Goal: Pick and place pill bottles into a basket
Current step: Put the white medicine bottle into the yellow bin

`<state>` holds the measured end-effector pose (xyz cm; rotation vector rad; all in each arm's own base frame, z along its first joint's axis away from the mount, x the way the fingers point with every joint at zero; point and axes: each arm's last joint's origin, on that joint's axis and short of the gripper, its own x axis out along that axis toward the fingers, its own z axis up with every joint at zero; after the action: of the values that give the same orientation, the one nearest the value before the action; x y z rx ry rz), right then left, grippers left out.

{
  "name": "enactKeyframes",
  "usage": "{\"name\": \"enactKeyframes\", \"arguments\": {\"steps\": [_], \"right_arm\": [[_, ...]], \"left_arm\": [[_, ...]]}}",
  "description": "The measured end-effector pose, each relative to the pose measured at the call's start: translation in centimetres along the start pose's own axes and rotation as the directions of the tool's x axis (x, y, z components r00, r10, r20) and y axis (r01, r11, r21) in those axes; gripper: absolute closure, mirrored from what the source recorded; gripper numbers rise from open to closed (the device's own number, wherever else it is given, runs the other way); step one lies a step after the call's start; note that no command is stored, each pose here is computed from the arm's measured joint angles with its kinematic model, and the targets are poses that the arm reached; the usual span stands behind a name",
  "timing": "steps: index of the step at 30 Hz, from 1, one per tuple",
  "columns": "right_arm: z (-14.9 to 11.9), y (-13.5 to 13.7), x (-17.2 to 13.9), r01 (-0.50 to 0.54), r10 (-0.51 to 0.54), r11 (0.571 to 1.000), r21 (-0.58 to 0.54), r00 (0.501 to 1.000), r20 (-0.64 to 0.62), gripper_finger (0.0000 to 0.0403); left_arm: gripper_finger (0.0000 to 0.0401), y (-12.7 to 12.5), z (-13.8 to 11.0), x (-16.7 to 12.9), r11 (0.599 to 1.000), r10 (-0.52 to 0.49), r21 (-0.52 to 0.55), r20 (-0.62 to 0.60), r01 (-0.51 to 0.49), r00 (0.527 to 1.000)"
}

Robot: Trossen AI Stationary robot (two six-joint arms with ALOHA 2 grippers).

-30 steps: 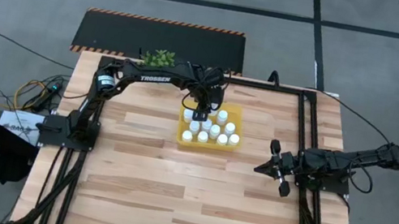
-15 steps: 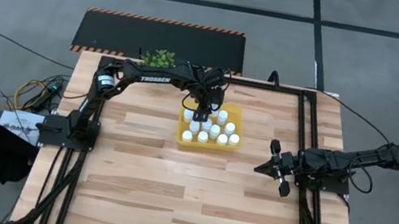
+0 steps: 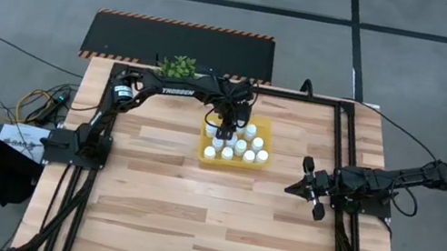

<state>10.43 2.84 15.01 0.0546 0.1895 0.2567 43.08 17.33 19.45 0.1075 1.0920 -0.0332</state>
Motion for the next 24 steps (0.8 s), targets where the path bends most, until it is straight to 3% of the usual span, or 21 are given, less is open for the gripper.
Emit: {"name": "enactKeyframes", "arguments": {"steps": [16,24], "right_arm": [[0.00,0.00,0.00,0.000,0.000,1.000,0.000,1.000,0.000,0.0401],[0.01,0.00,0.00,0.000,0.000,1.000,0.000,1.000,0.000,0.0401]], "left_arm": [[0.0203,0.02,0.18,0.29,1.000,0.005,0.002,0.017,-0.005,1.000],[0.0179,0.02,0.19,0.29,1.000,0.004,0.002,0.019,-0.004,1.000]]}}
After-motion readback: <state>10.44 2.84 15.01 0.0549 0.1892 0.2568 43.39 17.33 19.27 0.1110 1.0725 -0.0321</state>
